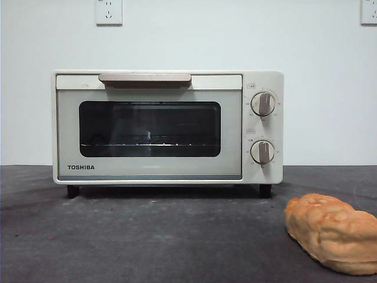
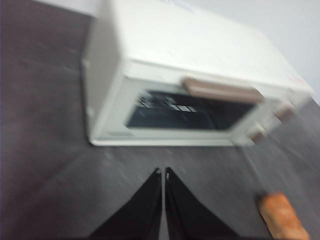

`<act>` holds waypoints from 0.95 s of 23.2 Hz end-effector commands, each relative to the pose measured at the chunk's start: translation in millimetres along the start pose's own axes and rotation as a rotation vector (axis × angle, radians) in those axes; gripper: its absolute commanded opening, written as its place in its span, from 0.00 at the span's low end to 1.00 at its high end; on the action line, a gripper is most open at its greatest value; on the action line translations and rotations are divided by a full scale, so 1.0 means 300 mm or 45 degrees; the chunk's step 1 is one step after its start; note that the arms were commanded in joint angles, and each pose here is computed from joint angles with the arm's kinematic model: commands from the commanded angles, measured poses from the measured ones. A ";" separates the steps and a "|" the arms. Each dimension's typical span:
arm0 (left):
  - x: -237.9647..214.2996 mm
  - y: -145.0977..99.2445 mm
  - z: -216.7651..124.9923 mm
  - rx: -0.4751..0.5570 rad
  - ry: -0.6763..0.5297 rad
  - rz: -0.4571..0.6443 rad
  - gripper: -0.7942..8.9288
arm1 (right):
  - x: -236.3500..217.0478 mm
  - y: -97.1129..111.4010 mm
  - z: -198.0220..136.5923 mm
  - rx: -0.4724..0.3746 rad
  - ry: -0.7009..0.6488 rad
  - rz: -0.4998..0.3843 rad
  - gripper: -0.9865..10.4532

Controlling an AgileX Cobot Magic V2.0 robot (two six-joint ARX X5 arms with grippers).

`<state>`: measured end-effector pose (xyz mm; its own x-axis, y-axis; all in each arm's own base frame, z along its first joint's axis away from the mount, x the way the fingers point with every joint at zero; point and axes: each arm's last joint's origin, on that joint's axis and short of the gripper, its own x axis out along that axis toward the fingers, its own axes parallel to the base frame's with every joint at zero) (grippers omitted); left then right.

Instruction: The left arm flap open the oven, the right arm pick bread and place it into oven, the left arm flap close the oven

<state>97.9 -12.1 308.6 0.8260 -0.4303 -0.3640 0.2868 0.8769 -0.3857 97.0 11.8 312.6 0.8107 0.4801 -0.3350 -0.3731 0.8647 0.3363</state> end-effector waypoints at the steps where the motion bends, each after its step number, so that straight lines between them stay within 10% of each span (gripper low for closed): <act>1: 0.004 -0.014 0.033 0.087 0.076 -0.065 0.10 | 0.007 0.009 0.020 -0.044 0.078 0.057 0.09; 17: 0.000 -0.040 0.029 0.159 0.296 -0.134 0.10 | 0.022 0.035 -0.031 -0.057 0.424 0.199 0.09; 22: 0.000 -0.040 0.029 0.159 0.296 -0.134 0.10 | 0.022 0.035 -0.031 -0.045 0.425 0.197 0.39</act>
<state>98.7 -20.3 314.3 0.6498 -0.5401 -0.5349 0.4130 0.8416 -0.3480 94.1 25.2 300.5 0.5451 0.6186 -0.5659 -0.4869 0.7830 0.3870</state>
